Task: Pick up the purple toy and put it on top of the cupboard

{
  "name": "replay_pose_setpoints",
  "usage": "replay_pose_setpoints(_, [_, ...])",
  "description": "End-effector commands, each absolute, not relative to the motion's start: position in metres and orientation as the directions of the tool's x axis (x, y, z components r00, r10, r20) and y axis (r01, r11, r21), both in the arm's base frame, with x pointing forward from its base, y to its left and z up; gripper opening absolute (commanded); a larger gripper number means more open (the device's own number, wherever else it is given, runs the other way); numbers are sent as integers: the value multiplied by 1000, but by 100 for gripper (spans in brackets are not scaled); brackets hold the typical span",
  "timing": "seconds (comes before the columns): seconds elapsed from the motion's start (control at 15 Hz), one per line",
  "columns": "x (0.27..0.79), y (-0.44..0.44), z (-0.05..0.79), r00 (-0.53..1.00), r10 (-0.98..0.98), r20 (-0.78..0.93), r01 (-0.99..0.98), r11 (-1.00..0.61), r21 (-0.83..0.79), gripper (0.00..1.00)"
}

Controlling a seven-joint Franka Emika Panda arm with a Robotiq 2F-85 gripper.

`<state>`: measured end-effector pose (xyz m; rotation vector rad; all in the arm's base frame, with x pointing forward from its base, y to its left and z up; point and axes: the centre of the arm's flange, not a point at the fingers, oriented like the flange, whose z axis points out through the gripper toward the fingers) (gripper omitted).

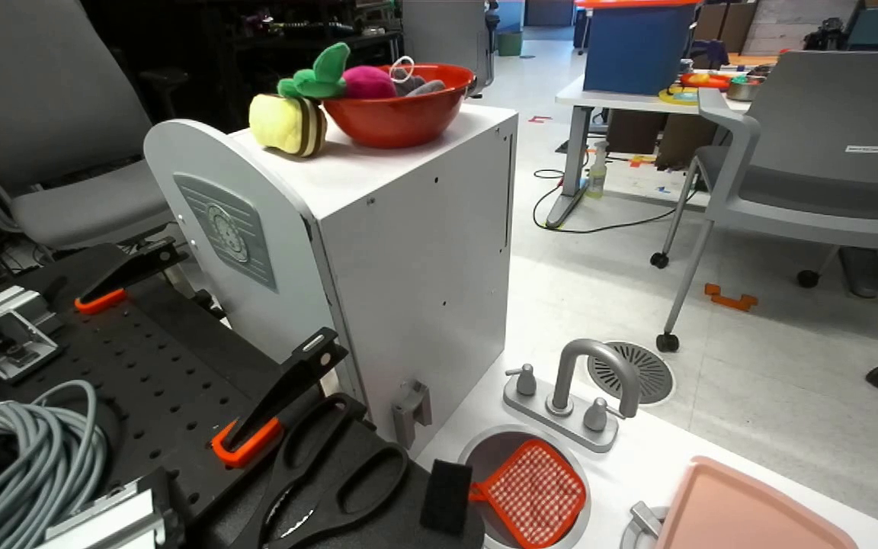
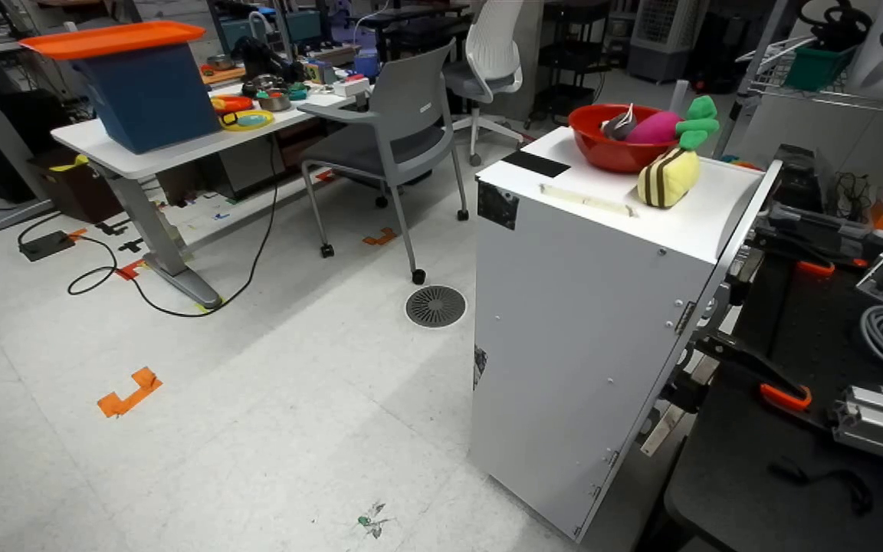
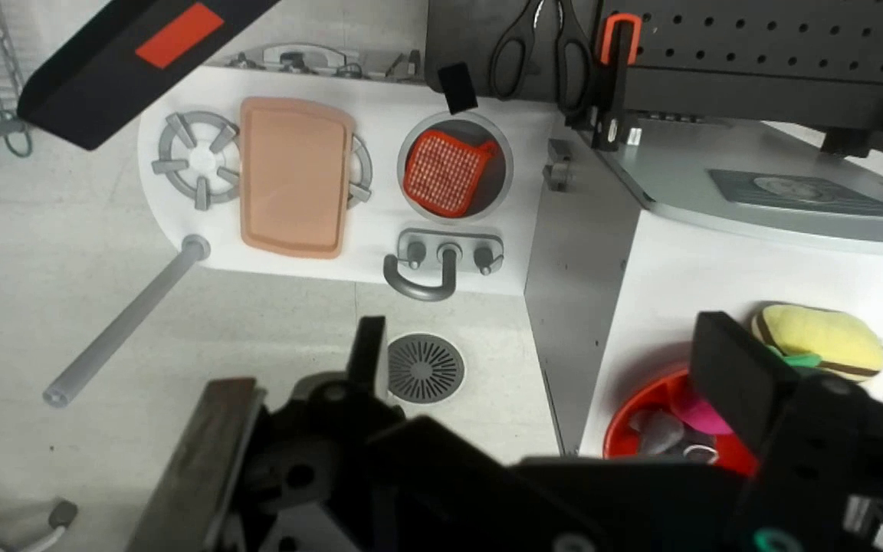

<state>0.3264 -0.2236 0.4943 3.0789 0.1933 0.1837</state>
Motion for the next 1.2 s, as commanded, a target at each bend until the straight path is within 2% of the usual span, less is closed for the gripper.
replay_pose_setpoints(0.0, [356,-250,481,996,71,62,70,-997,18,100])
replay_pose_setpoints(0.87, [435,-247,481,994,112,-18,113,-986,125,100])
replay_pose_setpoints(1.13, [432,-240,475,993,121,-16,122,-986,113,100])
